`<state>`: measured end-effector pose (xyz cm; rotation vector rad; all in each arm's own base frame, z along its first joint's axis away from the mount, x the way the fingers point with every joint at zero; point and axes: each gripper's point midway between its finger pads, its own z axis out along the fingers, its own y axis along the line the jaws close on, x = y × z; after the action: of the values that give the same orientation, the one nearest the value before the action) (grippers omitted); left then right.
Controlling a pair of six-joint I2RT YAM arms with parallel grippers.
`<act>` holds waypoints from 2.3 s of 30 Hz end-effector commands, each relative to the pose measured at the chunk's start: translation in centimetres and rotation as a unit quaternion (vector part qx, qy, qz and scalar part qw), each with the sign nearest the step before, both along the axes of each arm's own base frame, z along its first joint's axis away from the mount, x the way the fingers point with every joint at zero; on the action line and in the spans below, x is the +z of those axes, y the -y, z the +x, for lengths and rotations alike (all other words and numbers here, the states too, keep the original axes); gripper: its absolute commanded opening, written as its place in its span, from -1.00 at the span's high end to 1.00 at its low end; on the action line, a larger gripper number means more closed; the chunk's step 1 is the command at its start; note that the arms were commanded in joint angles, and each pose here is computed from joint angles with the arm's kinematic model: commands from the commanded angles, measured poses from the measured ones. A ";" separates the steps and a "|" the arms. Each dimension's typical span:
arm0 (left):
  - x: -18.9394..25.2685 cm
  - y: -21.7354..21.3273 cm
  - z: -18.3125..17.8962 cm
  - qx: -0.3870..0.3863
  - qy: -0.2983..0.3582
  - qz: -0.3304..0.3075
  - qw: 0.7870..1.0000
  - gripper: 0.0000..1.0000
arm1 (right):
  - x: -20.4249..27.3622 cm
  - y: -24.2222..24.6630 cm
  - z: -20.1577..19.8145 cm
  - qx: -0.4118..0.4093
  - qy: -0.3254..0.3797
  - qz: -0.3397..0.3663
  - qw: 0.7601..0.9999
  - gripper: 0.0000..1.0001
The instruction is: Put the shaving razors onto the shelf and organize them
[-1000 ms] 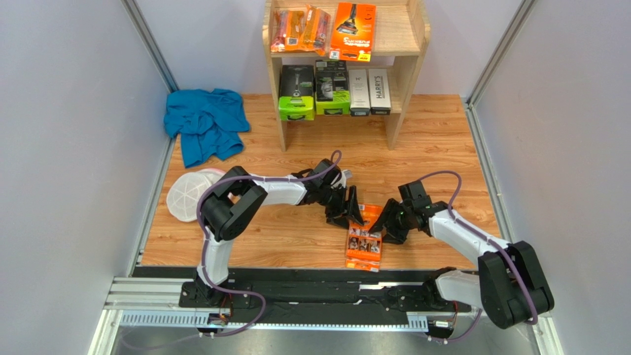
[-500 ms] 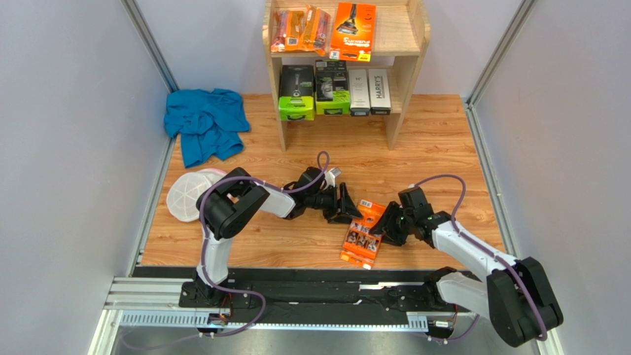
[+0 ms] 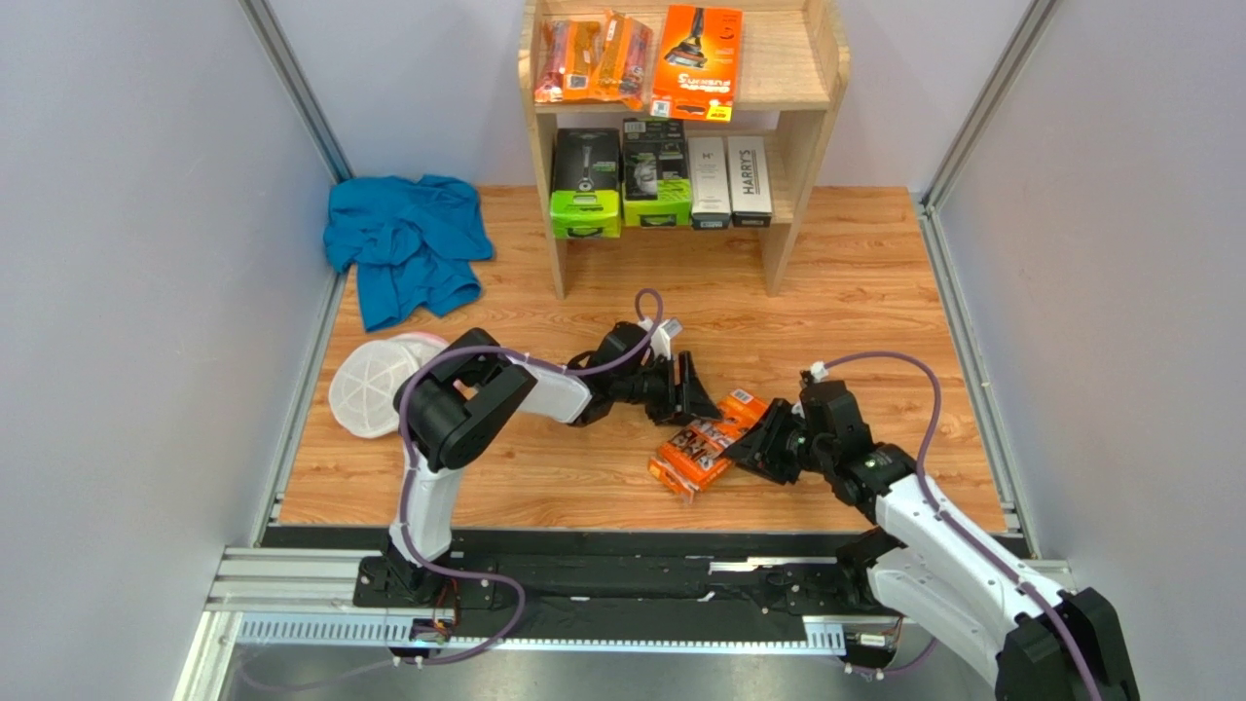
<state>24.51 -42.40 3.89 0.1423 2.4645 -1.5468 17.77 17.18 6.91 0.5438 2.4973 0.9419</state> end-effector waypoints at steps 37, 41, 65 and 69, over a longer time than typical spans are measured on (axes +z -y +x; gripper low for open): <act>0.6 -6.0 -9.1 -0.155 -0.036 0.223 0.962 -0.32 | 0.7 2.1 2.5 -0.106 0.040 -0.008 0.994 -0.79; 0.1 -7.3 -9.1 -0.123 -0.043 0.252 0.959 -0.38 | 0.1 2.4 2.3 -0.102 0.037 -0.022 0.994 -0.82; -4.8 -2.3 -6.4 0.066 -0.153 0.050 0.985 -0.43 | -4.3 -1.7 0.8 -0.009 -0.069 0.020 0.997 -0.54; -4.3 -2.5 -5.0 0.118 -0.144 0.020 0.982 -0.42 | -4.0 -2.0 0.8 0.003 -0.063 0.029 0.998 -0.44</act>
<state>15.79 -40.14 3.56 -0.0890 2.7622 -1.6957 22.35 17.12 3.95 0.6799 2.4417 0.8620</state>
